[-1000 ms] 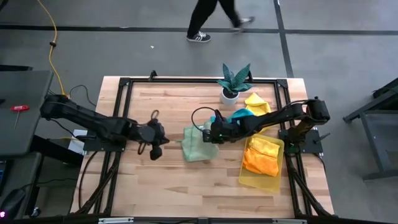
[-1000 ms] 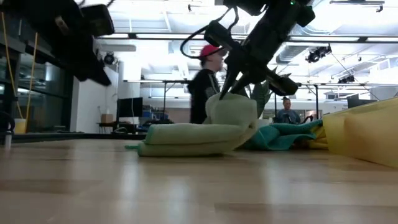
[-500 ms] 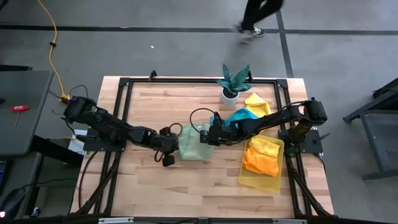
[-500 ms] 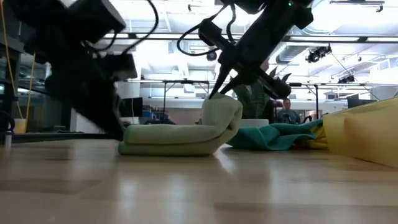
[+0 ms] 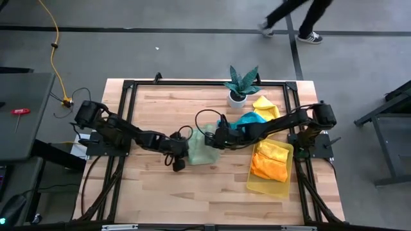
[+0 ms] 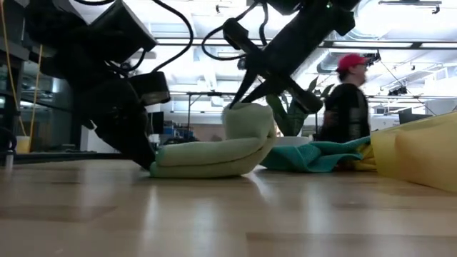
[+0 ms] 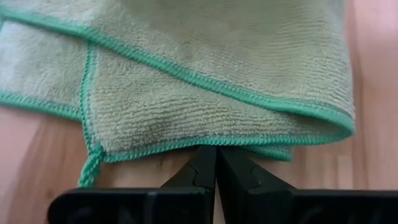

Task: Fold microfiber towels
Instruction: Fold the light green microfiber cloth

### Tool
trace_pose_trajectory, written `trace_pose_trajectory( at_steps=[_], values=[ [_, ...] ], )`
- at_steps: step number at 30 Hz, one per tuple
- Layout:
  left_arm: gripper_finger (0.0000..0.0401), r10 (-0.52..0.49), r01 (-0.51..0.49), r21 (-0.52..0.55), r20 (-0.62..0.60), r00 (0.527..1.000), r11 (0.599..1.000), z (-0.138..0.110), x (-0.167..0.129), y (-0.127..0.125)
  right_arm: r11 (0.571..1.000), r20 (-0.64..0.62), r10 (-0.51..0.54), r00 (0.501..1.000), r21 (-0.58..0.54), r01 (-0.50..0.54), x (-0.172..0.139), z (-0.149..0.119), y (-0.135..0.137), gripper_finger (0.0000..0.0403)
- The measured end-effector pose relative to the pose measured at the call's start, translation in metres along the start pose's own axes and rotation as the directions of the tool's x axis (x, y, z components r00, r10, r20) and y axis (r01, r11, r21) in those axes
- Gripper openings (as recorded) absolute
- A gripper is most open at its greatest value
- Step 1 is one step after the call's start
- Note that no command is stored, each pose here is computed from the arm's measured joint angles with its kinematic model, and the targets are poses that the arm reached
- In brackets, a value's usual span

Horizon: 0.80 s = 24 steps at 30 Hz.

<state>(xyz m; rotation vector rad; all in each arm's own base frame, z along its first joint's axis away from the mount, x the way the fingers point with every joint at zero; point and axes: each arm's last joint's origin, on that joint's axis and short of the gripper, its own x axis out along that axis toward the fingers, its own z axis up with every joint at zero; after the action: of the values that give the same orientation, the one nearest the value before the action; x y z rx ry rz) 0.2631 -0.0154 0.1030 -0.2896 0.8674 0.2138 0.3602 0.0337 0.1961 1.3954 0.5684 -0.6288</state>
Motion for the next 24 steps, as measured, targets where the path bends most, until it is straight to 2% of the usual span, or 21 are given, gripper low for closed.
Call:
trace_pose_trajectory(
  at_steps=[13,18,24],
  values=[
    [0.0,-0.026,0.027,-0.039,0.021,0.999,0.999,0.0,0.006,-0.002,0.973,0.037,0.167,0.985,0.158,-0.171,0.04,-0.005,0.002,0.0],
    [0.0,-0.028,0.029,-0.039,0.024,0.999,0.999,0.001,0.006,-0.002,0.963,0.067,0.175,0.982,0.196,-0.185,0.039,-0.005,0.003,0.0],
    [0.0,-0.03,0.031,-0.046,0.027,0.999,0.998,0.002,0.006,0.0,0.964,0.032,0.16,0.987,0.212,-0.163,0.044,-0.011,0.004,0.0]
  ],
)
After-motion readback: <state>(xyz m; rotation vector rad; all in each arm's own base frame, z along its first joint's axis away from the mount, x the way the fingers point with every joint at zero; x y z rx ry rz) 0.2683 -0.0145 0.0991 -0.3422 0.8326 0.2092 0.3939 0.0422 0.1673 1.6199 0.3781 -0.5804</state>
